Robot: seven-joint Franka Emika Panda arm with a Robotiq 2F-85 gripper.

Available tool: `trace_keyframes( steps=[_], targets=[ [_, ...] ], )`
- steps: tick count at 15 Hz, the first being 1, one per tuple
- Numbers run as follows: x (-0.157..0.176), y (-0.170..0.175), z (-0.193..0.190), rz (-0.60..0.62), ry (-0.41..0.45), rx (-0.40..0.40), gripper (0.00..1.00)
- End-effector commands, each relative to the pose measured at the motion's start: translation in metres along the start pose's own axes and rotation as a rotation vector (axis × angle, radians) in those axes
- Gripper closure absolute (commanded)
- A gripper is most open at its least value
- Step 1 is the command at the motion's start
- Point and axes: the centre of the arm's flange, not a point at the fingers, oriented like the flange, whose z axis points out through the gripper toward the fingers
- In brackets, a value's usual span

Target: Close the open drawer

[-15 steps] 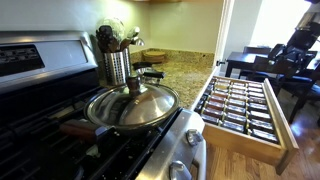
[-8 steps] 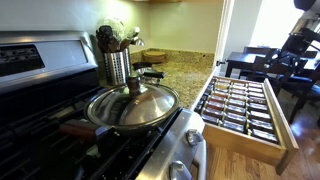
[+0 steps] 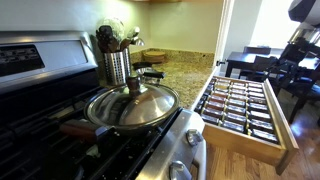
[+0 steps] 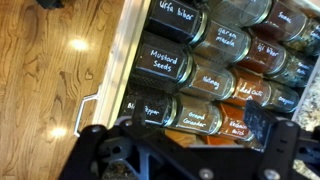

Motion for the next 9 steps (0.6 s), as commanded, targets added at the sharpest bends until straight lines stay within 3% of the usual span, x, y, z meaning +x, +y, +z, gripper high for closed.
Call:
trace_keyframes(
  steps=[1,9],
  targets=[
    [0.015,0.012,0.030,0.065,0.018,0.007,0.00],
    [0.030,0.011,0.094,0.154,-0.007,0.006,0.00]
  ],
)
